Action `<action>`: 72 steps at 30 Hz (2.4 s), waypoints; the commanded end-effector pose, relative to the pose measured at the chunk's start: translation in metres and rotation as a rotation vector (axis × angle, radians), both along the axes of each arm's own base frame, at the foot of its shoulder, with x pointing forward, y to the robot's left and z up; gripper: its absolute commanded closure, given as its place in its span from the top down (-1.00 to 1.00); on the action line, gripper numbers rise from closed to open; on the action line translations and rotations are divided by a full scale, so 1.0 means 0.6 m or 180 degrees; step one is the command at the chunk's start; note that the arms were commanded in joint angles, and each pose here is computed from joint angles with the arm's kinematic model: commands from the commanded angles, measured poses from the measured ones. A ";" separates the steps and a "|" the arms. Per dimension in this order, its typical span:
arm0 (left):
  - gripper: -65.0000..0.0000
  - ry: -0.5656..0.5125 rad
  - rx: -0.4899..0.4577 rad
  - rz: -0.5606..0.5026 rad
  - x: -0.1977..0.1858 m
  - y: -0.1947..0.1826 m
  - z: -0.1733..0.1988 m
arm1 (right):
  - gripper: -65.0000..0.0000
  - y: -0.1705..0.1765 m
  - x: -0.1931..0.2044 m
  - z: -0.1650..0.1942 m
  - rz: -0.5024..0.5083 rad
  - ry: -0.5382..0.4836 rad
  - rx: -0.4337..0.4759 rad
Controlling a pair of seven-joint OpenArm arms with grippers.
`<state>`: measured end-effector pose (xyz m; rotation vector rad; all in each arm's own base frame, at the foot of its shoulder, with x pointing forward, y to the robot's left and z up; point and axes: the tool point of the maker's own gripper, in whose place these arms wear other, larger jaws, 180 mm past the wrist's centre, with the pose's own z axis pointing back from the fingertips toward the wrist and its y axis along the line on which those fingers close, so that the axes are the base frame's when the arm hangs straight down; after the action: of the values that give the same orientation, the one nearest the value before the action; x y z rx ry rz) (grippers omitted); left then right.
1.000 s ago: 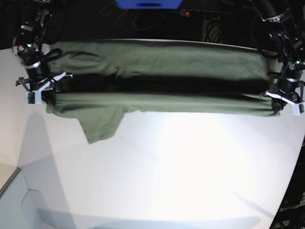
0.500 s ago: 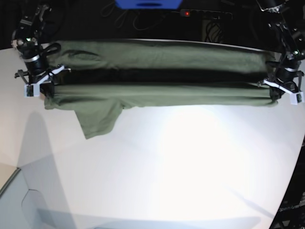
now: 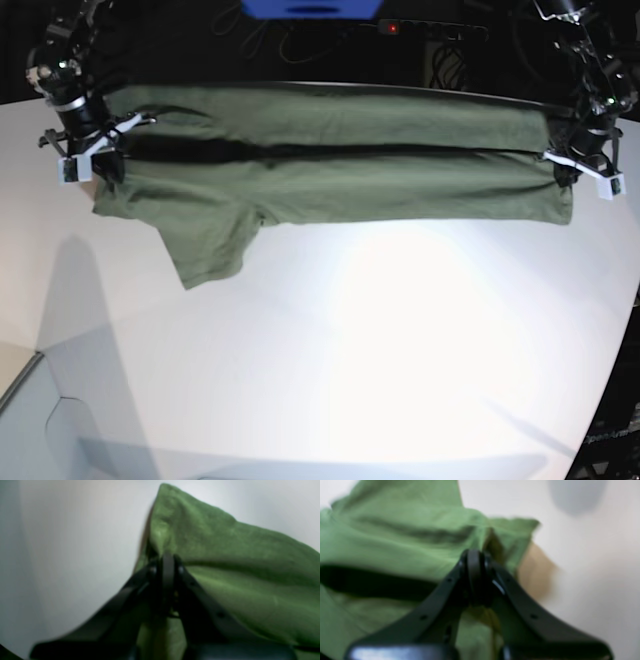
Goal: Layout the t-shirt on the table in an organized manner, then fold the t-shirt properly
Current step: 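Lift the hem with both grippers and fold it over toward the collar fold, then reposition the right gripper on the folded hem corner and regrasp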
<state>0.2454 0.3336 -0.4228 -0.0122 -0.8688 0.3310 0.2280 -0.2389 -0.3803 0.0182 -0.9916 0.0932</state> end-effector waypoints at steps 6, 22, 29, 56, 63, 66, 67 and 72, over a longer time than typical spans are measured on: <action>-0.99 -0.0160 0.0068 -0.0003 0.026 0.011 0.027 | -1.00 0.014 -0.005 0.039 0.0067 -0.0199 -0.0051; -0.99 -0.0164 0.0077 -0.0004 0.027 0.011 0.027 | -1.00 0.000 -0.031 -0.043 -0.0093 0.0175 0.0161; -0.99 -0.0161 0.0085 -0.0006 0.027 0.012 0.028 | -1.00 -0.012 -0.036 -0.067 -0.0117 0.0301 0.0185; -0.99 -0.0163 0.0058 -0.0001 0.027 0.010 0.027 | 0.07 -0.124 0.031 0.038 -0.0725 -0.0371 -0.0027; -0.99 -0.0160 0.0062 -0.0003 0.027 0.010 0.026 | 0.07 -0.007 0.143 0.062 0.0042 -0.0461 0.0050; -0.99 -0.0160 0.0062 -0.0003 0.027 0.010 0.026 | 0.07 0.029 0.191 0.068 0.0234 -0.0324 0.0065; -0.99 -0.0160 0.0062 -0.0003 0.027 0.010 0.026 | 0.07 0.034 0.202 0.065 0.0258 -0.0259 0.0080; -0.99 -0.0160 0.0057 -0.0001 0.026 0.009 0.026 | 0.07 0.072 0.256 0.023 0.0399 0.0026 0.0305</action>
<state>0.2542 0.3317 -0.4198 -0.0186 -0.8784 0.3306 0.3742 -0.1916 -0.3790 0.1788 -0.9439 0.1580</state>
